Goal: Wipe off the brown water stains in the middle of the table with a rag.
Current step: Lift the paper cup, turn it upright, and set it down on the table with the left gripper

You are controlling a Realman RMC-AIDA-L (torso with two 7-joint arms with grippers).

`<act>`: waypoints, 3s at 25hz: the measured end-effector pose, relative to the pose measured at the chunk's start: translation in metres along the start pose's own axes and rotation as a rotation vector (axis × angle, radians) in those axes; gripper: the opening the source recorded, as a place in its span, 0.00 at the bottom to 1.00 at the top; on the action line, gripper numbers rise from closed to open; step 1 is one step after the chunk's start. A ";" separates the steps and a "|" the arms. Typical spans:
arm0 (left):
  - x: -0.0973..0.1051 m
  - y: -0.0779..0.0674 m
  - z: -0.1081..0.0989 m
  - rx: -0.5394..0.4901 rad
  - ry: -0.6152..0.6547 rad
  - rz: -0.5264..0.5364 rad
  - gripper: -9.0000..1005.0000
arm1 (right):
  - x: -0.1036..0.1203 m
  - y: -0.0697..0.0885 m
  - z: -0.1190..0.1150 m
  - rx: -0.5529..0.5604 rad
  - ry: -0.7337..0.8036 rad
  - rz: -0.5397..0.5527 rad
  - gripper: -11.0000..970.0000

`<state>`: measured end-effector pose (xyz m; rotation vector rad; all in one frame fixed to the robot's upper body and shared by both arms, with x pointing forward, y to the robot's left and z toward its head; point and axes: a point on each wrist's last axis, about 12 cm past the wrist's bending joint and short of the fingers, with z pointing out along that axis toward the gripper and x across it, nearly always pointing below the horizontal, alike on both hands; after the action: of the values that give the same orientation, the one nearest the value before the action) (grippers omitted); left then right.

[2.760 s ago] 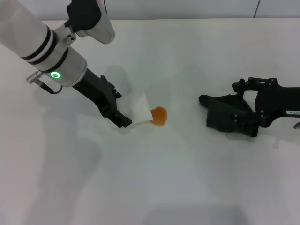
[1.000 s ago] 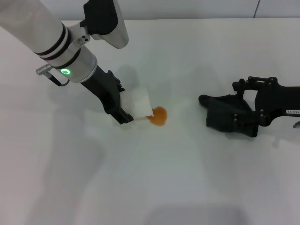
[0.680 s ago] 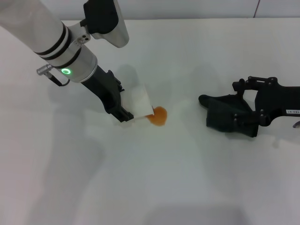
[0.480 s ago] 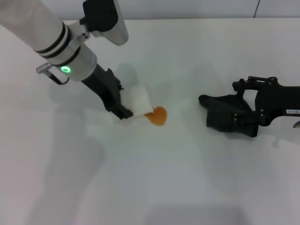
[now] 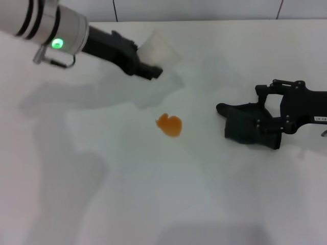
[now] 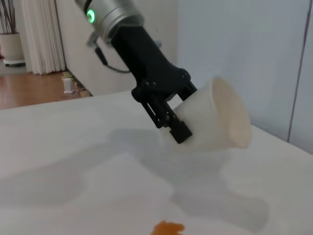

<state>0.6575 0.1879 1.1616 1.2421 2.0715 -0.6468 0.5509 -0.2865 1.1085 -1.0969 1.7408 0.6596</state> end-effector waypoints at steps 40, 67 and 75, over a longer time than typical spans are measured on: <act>0.168 -0.051 -0.012 -0.201 -0.640 -0.231 0.66 | -0.007 -0.001 0.003 -0.006 -0.025 -0.010 0.90; 0.190 -0.062 0.016 -0.287 -0.498 -0.183 0.66 | -0.009 -0.001 0.002 -0.005 -0.038 -0.009 0.90; 0.195 -0.064 0.016 -0.292 -0.483 -0.190 0.66 | -0.010 -0.001 0.002 -0.004 -0.046 -0.008 0.90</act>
<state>0.5354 0.2634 1.0147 0.6518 1.8025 -0.6276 0.5545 -0.2812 1.1164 -1.0833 1.6959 0.6787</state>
